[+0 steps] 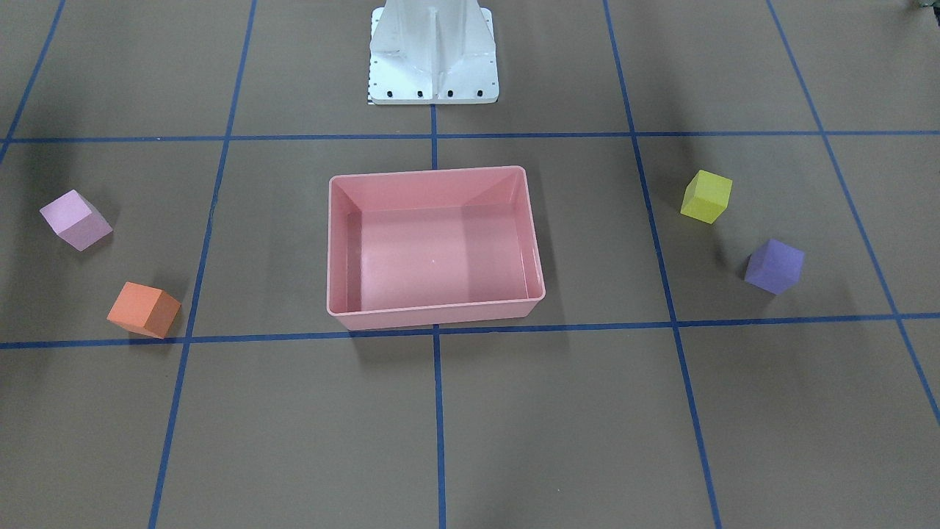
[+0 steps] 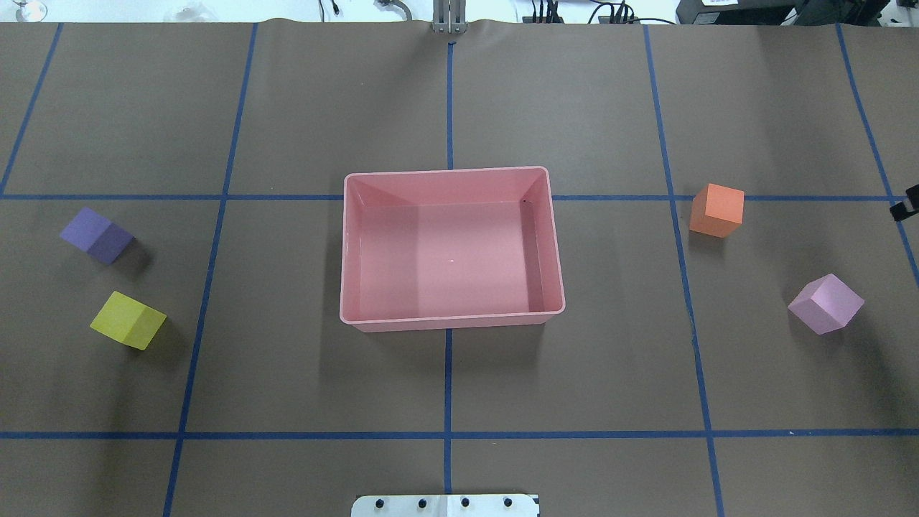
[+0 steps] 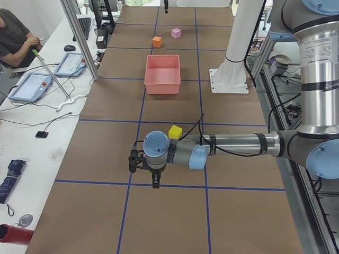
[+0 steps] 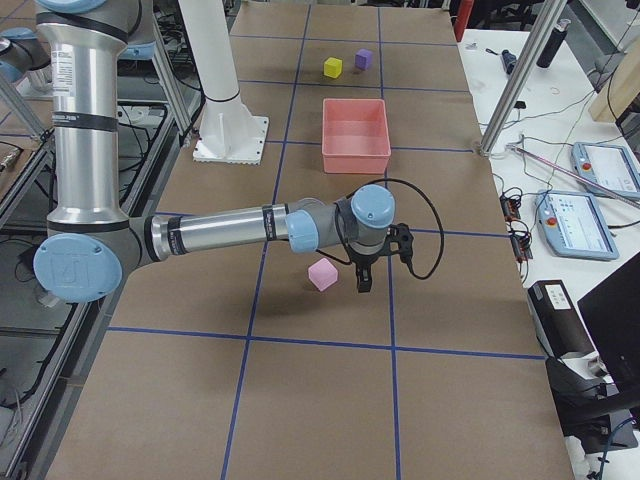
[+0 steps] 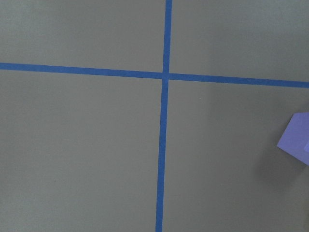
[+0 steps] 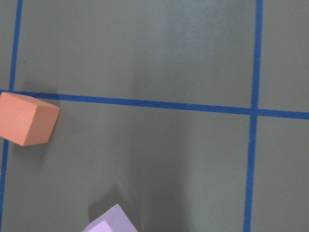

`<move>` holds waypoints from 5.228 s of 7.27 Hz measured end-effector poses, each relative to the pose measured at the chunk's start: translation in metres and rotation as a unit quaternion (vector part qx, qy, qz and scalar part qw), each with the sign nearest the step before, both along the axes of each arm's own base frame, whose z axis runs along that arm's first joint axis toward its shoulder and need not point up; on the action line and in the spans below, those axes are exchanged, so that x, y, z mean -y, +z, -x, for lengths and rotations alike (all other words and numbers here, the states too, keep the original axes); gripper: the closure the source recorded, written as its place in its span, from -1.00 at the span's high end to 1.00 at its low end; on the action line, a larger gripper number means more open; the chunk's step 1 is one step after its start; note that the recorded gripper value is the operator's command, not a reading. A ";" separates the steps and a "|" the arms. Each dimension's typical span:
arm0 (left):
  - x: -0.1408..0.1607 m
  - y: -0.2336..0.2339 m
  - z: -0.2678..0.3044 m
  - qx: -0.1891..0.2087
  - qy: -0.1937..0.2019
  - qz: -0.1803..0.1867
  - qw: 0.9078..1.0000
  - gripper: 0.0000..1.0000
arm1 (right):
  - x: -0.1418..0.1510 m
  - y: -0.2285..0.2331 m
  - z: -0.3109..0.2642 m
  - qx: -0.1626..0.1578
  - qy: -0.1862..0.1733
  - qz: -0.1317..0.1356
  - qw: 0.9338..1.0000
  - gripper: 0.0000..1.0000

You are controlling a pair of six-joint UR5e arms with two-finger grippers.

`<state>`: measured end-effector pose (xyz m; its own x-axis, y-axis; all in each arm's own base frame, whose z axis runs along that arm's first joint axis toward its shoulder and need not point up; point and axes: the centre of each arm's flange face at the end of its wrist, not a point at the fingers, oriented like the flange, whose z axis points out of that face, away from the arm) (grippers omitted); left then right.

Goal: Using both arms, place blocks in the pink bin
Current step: 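Move the right gripper down over the light pink cube, then close the right gripper on the light pink cube and lift it, then release the pink cube into the bin while the left gripper reaches the yellow-green cube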

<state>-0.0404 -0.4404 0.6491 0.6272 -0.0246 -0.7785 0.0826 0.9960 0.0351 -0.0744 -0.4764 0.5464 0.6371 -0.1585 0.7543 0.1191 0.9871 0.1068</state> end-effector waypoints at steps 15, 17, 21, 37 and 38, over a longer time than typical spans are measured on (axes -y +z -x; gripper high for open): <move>0.001 -0.002 -0.001 -0.003 0.000 -0.010 1.000 1.00 | -0.063 0.051 0.126 -0.066 -0.217 -0.207 0.952 0.94; 0.001 -0.003 -0.001 -0.003 0.000 -0.011 1.000 1.00 | -0.065 0.057 0.132 -0.063 -0.224 -0.198 0.952 -0.60; 0.011 -0.013 -0.013 -0.008 0.005 -0.009 1.000 0.99 | -0.070 0.058 0.142 -0.008 -0.240 -0.165 0.957 -1.00; -0.023 -0.139 -0.278 0.002 0.115 -0.106 0.988 0.99 | -0.031 -0.339 0.406 0.088 0.084 0.045 0.992 0.87; -0.028 -0.139 -0.289 0.007 0.122 -0.108 0.987 0.99 | -0.034 -0.337 0.411 0.086 0.084 0.041 0.992 0.99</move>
<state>0.2486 -0.4124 0.5103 0.6039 0.2939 -0.7409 -0.1615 0.9554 0.2474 -0.4854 -0.4424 0.2092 0.5100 0.0058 0.8602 -0.0603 0.9978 0.0290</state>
